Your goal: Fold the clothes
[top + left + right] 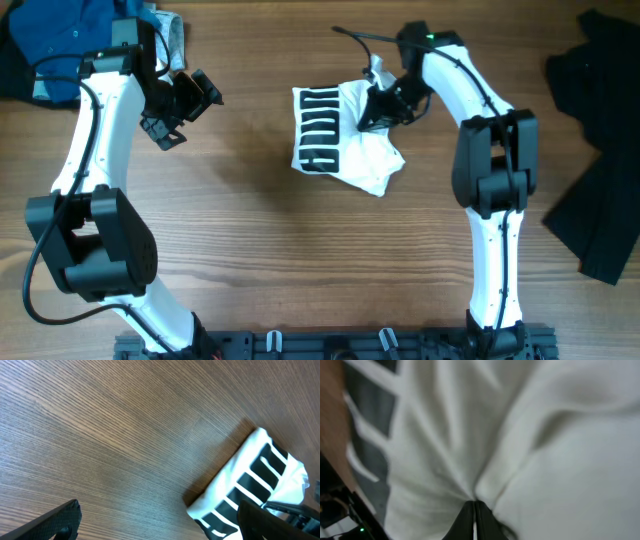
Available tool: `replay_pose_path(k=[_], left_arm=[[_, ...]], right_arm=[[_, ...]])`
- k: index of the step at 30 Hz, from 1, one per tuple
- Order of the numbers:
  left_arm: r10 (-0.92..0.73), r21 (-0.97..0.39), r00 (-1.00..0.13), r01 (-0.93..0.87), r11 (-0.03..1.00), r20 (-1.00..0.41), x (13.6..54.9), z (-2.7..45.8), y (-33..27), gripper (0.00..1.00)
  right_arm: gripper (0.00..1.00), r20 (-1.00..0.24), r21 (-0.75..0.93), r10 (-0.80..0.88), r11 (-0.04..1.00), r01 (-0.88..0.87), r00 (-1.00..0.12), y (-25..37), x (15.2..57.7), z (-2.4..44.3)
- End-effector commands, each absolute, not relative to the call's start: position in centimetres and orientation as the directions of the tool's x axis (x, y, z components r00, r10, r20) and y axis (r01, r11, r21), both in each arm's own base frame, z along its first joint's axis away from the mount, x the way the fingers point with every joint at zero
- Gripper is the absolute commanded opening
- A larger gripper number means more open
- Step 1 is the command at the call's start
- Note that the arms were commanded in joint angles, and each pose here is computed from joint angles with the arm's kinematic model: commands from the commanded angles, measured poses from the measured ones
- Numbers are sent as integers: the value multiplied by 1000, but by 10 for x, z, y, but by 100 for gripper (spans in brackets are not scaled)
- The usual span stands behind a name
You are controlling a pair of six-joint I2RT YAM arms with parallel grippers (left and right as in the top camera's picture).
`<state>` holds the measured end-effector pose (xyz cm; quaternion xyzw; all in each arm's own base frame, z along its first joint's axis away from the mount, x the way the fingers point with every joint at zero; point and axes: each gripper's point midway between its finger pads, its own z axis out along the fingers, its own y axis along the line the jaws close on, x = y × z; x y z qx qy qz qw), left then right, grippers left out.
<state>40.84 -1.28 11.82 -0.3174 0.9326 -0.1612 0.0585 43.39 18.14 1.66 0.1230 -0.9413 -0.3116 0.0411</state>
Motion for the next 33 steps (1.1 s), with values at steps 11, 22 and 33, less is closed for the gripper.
replay_pose_path(k=[11,22,33], left_arm=[[-612,-324,-791,-578,749,-2,408,112,-11,100],[-612,-330,-791,-575,749,-10,410,113,-11,100],[-612,-323,-791,-579,749,1,407,112,-11,100]], right_arm=[[18,-203,573,-117,791,-215,-972,118,471,120],[17,-249,732,-180,608,-306,-952,174,478,95],[17,-57,737,-108,666,-115,-992,136,479,-4]])
